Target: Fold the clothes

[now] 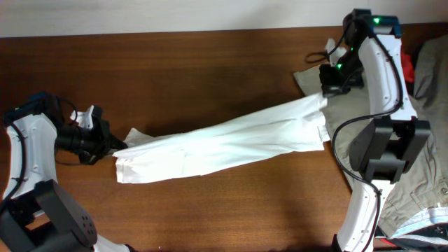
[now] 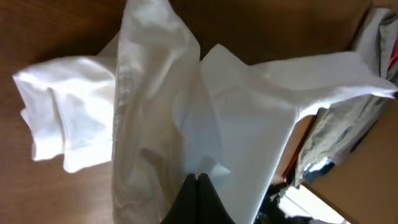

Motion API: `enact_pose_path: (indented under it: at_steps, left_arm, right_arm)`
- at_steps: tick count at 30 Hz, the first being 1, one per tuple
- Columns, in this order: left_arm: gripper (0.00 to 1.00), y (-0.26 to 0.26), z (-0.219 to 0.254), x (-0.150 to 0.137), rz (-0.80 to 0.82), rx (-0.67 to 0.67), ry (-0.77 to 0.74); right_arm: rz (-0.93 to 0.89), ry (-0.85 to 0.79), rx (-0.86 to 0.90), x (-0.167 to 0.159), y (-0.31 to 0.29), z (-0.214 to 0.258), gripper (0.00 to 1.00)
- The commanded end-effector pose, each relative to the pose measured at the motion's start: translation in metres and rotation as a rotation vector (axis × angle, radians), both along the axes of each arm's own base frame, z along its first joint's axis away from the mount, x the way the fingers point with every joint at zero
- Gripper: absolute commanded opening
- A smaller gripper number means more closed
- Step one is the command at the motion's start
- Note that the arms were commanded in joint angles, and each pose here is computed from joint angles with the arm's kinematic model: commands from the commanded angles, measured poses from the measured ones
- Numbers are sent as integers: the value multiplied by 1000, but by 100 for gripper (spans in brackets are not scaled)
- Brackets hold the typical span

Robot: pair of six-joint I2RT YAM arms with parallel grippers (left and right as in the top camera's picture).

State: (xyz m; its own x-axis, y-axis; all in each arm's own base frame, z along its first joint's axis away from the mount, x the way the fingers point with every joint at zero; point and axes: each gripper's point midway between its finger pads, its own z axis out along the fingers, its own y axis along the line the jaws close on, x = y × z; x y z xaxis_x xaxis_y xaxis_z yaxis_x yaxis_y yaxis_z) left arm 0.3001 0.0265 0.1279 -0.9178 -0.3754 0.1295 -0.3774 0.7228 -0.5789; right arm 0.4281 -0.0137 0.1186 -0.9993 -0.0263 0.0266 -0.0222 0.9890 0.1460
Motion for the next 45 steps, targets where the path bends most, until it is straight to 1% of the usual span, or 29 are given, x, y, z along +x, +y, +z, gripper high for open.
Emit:
enact_pose_path:
  at_steps: [1, 4, 7, 11, 13, 14, 15, 16, 17, 18, 21, 23, 25, 26, 28, 29, 30, 31, 32, 33, 34, 36, 38, 40, 41, 42, 43, 44, 45]
  left_arm:
    - [0, 0, 5, -4, -40, 6, -14]
    - [0, 7, -2, -18, -59, 64, 54]
    - [0, -4, -13, -30, -102, 44, 89]
    - [0, -17, -38, -49, -125, 19, 144]
    - [0, -14, -47, -60, -118, 47, 201]
    - [3, -13, -50, -65, -122, 57, 220]
    - [39, -13, -53, -64, -122, 58, 217]
    - [68, -12, -53, -62, -120, 63, 205]
    - [77, -12, -54, -60, -118, 62, 199]
    - [78, -12, -54, -58, -110, 62, 194]
    - [78, -19, -50, -48, -93, 12, 145]
    - [77, -20, -53, -36, -103, 26, 90]
    - [77, -19, -62, -20, -132, 80, 17]
    - [77, -14, -74, -17, -118, 150, 25]
    - [77, -10, -90, -15, -94, 216, 33]
    - [77, -11, -97, -13, -86, 222, 19]
    - [71, -10, -102, -11, -75, 227, 6]
    - [56, -8, -106, -9, -73, 242, -9]
    - [39, -5, -109, -7, -72, 263, -19]
    - [16, 3, -111, -5, -72, 310, -24]
    - [1, 14, -114, -3, -67, 369, -22]
    - [0, 42, -118, -1, 2, 477, 2]
    - [0, 75, -112, 8, 109, 518, -21]
    - [0, 125, -79, 32, 238, 567, -106]
    - [0, 140, -66, 41, 269, 585, -140]
    - [11, 155, -48, 51, 300, 608, -183]
    - [63, 164, -30, 61, 321, 613, -226]
    - [92, 166, -16, 68, 326, 604, -252]
    - [99, 164, -2, 71, 321, 589, -261]
  right_arm:
    - [10, 121, -119, -24, -20, -26, 4]
    - [8, 192, -144, -40, -28, -41, 4]
    - [-55, 253, -206, -55, -48, -50, 4]
    - [-76, 256, -207, -56, -51, -51, 4]
    - [-76, 257, -207, -56, -50, -51, 4]
    - [-76, 258, -207, -56, -50, -51, 4]
    - [-76, 258, -207, -56, -50, -51, 15]
    - [-75, 262, -206, -57, -50, -50, 32]
    - [-75, 265, -206, -58, -50, -50, 33]
    - [-75, 265, -205, -58, -50, -50, 33]
    - [-76, 264, -195, -58, -48, -50, 33]
    - [-78, 265, -177, -58, -44, -50, 33]
    - [-77, 269, -176, -59, -44, -50, 33]
    - [-77, 270, -176, -59, -44, -50, 33]
    - [-78, 270, -176, -59, -44, -50, 33]
    - [-78, 270, -174, -59, -44, -50, 33]
    - [-81, 269, -159, -58, -41, -50, 33]
    - [-82, 269, -150, -58, -40, -50, 32]
    - [-81, 270, -149, -59, -39, -50, 31]
    - [-80, 272, -146, -59, -38, -50, 31]
    - [-83, 275, -126, -60, -35, -50, 28]
    - [-84, 278, -115, -60, -32, -50, 27]
    - [-73, 276, -100, -59, -24, -49, 25]
    - [-43, 267, -59, -56, -2, -49, 25]
    - [-27, 259, -47, -54, 8, -50, 25]
    - [-5, 249, -36, -52, 19, -50, 25]
    - [19, 239, -36, -50, 28, -51, 26]
    - [42, 235, -39, -49, 37, -51, 27]
    - [69, 232, -41, -49, 44, -51, 29]
